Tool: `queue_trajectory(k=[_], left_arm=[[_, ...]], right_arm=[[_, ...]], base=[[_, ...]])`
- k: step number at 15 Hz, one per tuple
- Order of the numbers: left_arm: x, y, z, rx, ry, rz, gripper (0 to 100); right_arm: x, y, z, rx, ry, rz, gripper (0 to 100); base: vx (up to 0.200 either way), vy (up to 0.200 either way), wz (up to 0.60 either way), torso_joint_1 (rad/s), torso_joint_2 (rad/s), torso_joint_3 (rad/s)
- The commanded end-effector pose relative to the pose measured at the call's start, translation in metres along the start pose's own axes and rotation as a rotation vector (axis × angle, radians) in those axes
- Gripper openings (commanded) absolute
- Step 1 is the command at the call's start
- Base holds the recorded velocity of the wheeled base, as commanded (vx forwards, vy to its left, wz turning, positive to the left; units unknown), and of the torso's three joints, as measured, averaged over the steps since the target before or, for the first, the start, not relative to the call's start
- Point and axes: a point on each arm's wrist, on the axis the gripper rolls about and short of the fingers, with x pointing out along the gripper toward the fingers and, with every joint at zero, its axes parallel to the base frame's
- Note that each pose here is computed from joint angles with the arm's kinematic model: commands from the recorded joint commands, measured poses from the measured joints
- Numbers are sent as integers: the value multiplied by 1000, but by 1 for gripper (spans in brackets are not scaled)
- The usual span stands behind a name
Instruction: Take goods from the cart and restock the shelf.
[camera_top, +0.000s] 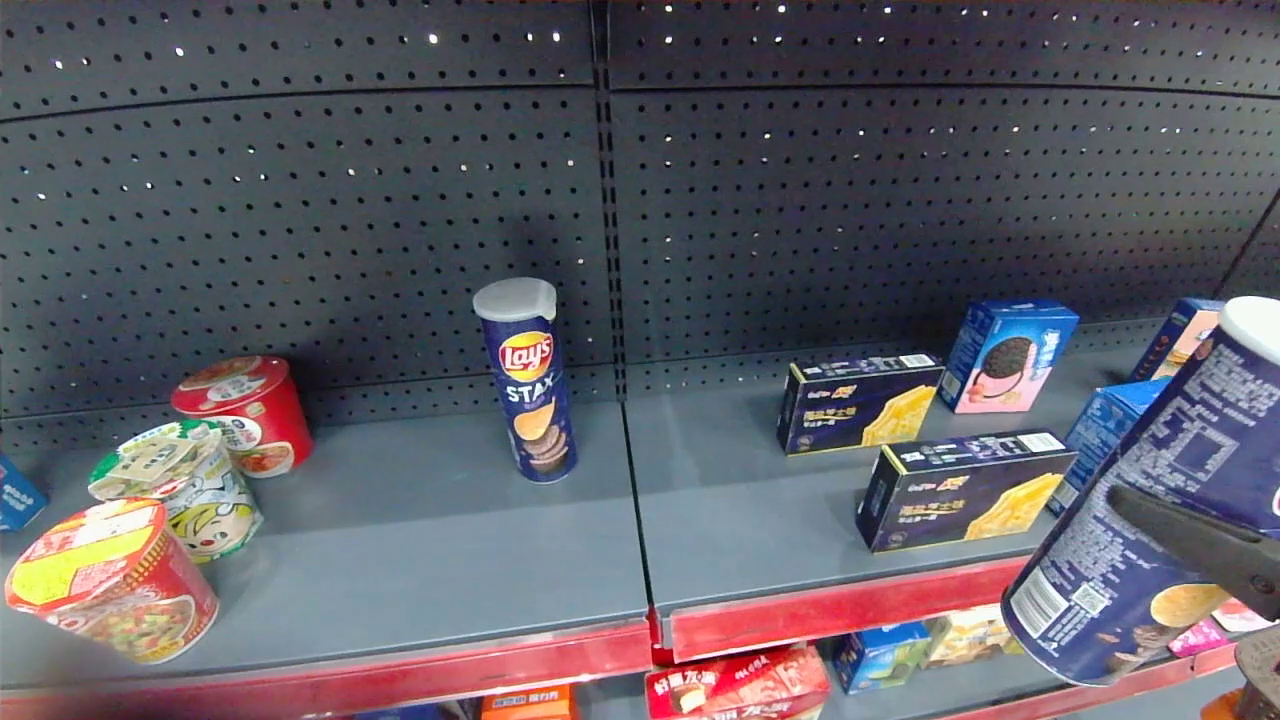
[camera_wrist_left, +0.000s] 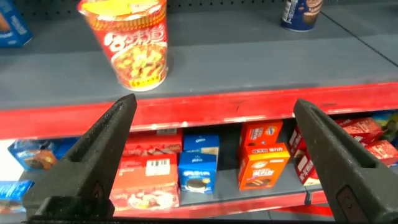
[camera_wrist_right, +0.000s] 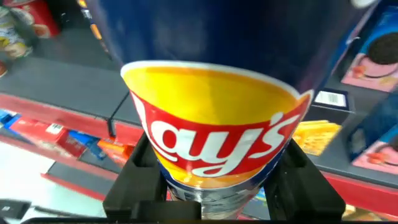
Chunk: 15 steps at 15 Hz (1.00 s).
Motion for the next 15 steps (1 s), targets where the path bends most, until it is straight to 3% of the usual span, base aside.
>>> queue_trajectory(k=[1, 7, 10, 15], left_arm=[[0, 0, 0, 3, 1, 0, 100], [0, 0, 0, 3, 1, 0, 100], [0, 0, 0, 3, 1, 1, 100], [0, 0, 0, 1, 1, 1, 100]], right_arm=[[1, -1, 0, 0, 3, -6, 0], [1, -3, 0, 1, 4, -25, 0], [1, -4, 0, 2, 4, -36, 0], [1, -5, 0, 2, 3, -43, 0]], base=[[0, 0, 0, 0, 0, 0], [0, 0, 0, 0, 0, 0], [-200, 0, 0, 7, 1, 1], [0, 0, 0, 0, 0, 0]])
